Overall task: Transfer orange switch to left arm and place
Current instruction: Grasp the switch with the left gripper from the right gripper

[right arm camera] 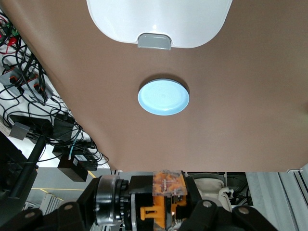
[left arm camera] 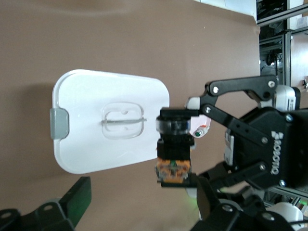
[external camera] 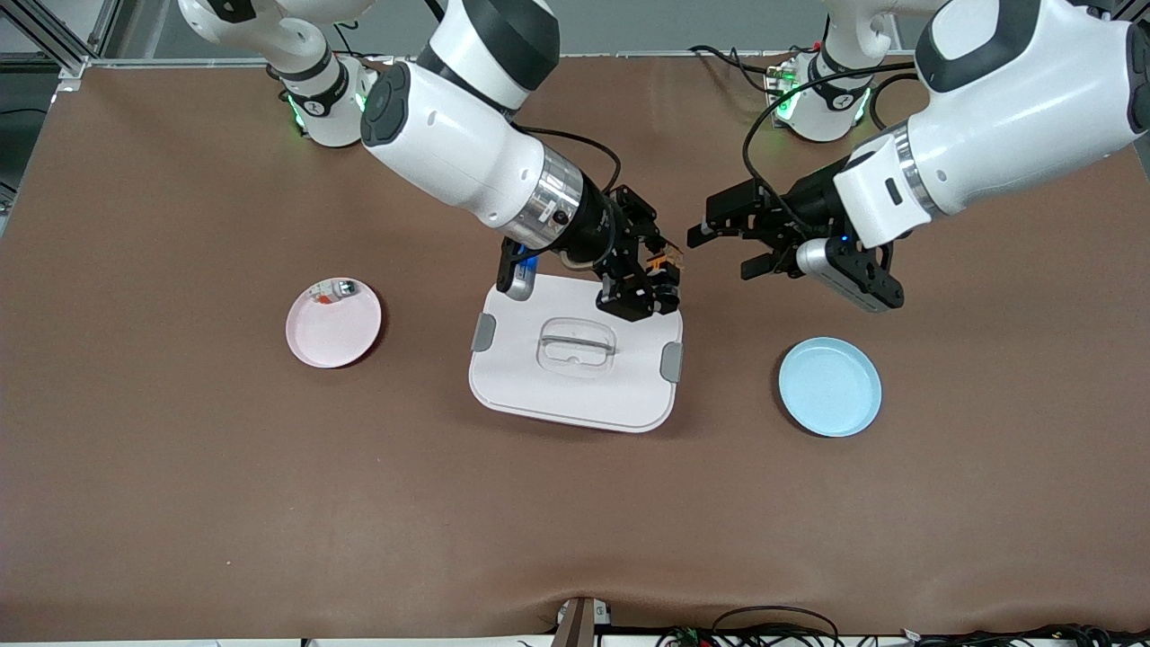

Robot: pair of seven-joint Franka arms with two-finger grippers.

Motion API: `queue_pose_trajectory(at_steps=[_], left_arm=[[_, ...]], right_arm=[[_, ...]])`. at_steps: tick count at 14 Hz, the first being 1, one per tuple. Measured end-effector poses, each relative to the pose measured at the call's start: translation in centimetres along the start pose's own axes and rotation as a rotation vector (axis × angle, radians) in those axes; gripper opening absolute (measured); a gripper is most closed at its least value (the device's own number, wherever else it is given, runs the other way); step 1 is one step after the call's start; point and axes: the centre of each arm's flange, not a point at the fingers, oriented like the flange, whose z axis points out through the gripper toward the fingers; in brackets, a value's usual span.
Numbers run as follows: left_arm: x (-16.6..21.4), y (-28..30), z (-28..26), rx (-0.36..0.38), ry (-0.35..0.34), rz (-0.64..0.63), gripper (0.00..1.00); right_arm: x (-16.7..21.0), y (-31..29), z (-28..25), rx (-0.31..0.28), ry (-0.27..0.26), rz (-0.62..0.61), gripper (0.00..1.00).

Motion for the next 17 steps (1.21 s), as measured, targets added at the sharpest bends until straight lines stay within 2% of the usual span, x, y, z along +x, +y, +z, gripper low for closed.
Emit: queue_pose_trajectory(at_steps=[3,7,9,10,12,17], left_arm=[[0.6,0.7,1.6,-0.032,0.032,-0.002,0.95],[0.8,1.0,3.3,-0.040,0.034,-0.002,0.91],[0.8,1.1,3.2,-0.047,0.035,-0.003,0.72],[0.8,1.4,3.2,-0.055,0.035,-0.002,0.59],[0.8,1.7,3.1,-0.063,0.035,0.001,0.41],[0.8,1.7,3.1,-0.063,0.036,0.001,0.40]], right_arm=[[-0.5,-0.1,-0.5,0.017,-0.015,0.002,0.73],[-1.2,-0.1,-0.7,0.056,-0.045,0.006,0.73],[-1.3,0.1,-0.6,0.059,-0.050,0.005,0.73],[-1.3,0.1,-0.4,0.059,-0.049,0.005,0.73],[-1.2,0.1,-0.3,0.057,-0.047,0.006,0.73],[-1.3,0.1,-0.3,0.057,-0.048,0.006,0.73]])
